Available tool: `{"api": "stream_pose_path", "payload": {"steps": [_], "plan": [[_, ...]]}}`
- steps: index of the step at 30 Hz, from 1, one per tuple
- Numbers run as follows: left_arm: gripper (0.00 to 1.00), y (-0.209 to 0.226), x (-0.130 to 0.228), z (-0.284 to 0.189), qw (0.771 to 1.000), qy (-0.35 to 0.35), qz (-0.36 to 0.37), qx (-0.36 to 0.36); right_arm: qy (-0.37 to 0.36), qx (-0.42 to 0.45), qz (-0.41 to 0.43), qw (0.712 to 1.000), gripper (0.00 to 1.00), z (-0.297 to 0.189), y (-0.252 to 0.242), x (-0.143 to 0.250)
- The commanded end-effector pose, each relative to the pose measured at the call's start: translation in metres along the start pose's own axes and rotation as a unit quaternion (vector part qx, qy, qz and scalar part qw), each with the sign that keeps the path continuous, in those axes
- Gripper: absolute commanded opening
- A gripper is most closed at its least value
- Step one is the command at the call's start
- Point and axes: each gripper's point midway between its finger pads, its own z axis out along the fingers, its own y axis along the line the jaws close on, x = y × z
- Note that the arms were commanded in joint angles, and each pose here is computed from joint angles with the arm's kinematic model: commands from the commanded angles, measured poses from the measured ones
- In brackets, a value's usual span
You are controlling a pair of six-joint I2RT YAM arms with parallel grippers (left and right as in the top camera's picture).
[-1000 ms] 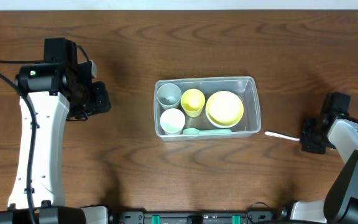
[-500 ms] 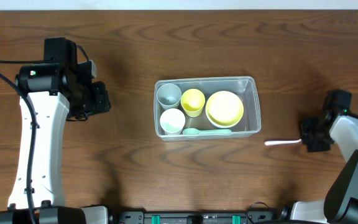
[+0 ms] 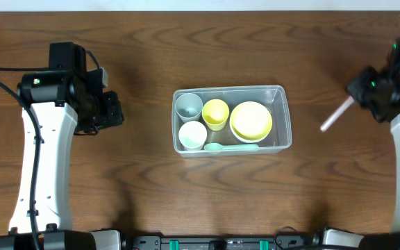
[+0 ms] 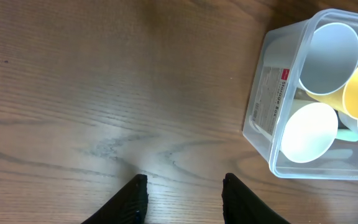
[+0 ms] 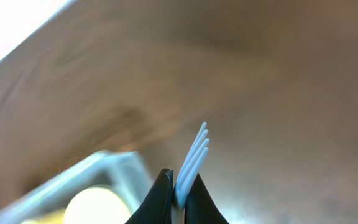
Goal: Pack container
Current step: 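Lift the white fork and carry it over the container, then lower the fork into the container beside the bowls and release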
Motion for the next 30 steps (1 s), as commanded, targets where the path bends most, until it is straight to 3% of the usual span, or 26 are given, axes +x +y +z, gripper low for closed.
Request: {"api": "stream_pose_path", "payload": {"steps": [1,3,8,11,13,23,26,30], "plan": [[0.41,-0.001,0.002,-0.002,1.000,-0.003,-0.002,0.002,-0.016,-0.100,-0.303,0.948,0.01,-0.022,0.072,0.012],[0.41,-0.001,0.002,-0.002,1.000,-0.002,-0.002,0.002,-0.022,-0.122,-0.426,0.896,0.01,-0.026,0.098,0.029],[0.41,-0.001,0.002,-0.002,1.000,-0.002,-0.002,0.002,-0.036,-0.172,-0.694,0.698,0.01,-0.036,0.151,0.087],[0.41,-0.001,0.002,-0.002,1.000,-0.003,-0.002,0.002,-0.055,-0.188,-0.780,0.594,0.01,-0.042,0.172,0.110],[0.41,-0.001,0.002,-0.002,1.000,-0.002,-0.002,0.002,-0.061,-0.198,-0.805,0.556,0.01,-0.043,0.183,0.122],[0.41,-0.001,0.002,-0.002,1.000,-0.003,-0.002,0.002,0.061,-0.276,-0.812,0.510,0.01,-0.008,0.192,0.202],[0.41,-0.001,0.002,-0.002,1.000,-0.003,-0.001,0.002,0.087,-0.280,-0.795,0.531,0.01,0.003,0.198,0.218],[0.40,-0.001,0.002,-0.002,1.000,-0.003,-0.002,0.002,0.109,-0.274,-0.743,0.601,0.01,0.011,0.207,0.223]]}}
